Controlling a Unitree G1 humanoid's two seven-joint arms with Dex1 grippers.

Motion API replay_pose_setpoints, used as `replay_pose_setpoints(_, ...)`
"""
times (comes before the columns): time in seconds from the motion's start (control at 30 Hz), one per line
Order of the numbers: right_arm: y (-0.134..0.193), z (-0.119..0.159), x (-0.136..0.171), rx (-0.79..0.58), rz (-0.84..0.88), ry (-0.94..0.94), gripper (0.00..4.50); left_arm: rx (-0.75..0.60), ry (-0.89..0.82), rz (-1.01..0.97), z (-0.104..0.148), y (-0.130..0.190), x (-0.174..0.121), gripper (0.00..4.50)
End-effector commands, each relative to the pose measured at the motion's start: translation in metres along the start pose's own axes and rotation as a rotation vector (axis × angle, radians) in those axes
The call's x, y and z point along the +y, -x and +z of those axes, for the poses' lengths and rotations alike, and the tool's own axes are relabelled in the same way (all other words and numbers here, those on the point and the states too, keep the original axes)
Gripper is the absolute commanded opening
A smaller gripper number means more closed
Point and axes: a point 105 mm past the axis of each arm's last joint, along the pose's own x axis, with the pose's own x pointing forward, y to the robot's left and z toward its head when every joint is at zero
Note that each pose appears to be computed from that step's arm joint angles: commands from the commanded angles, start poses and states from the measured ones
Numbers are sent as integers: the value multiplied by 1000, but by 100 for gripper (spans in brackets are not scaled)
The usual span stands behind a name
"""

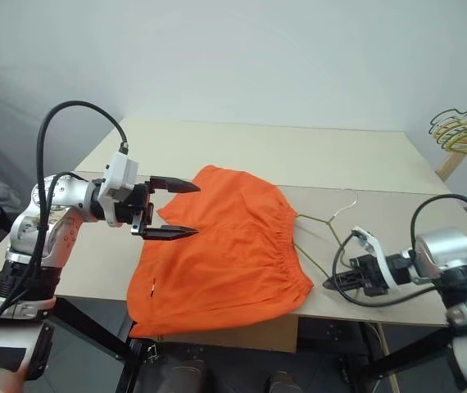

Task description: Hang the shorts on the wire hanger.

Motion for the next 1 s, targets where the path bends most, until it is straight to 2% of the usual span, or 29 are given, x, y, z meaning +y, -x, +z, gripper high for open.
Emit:
replay_pose_setpoints(0.03, 3, 7, 9, -12, 44, 41, 0, -6, -69, 14, 14, 3, 4, 446)
replay_pose_setpoints(0.17, -7, -7, 22, 75, 132, 35, 0, -2, -72, 15, 13, 4, 4, 446)
replay_pose_setpoints(0.27, -9, -9, 21, 87, 149, 25, 0, 1, -75, 14, 13, 4, 4, 446)
replay_pose_setpoints(0.5, -14, 8, 13, -14, 151, -70, 0, 8, -85, 13, 13, 4, 5, 446)
replay_pose_setpoints(0.67, -28, -3, 25, 54, 226, -44, 0, 12, -87, 11, 11, 4, 4, 446)
replay_pose_setpoints(1.0, -32, 21, 19, -76, 183, -52, 0, 15, -95, 5, 11, 2, 6, 446)
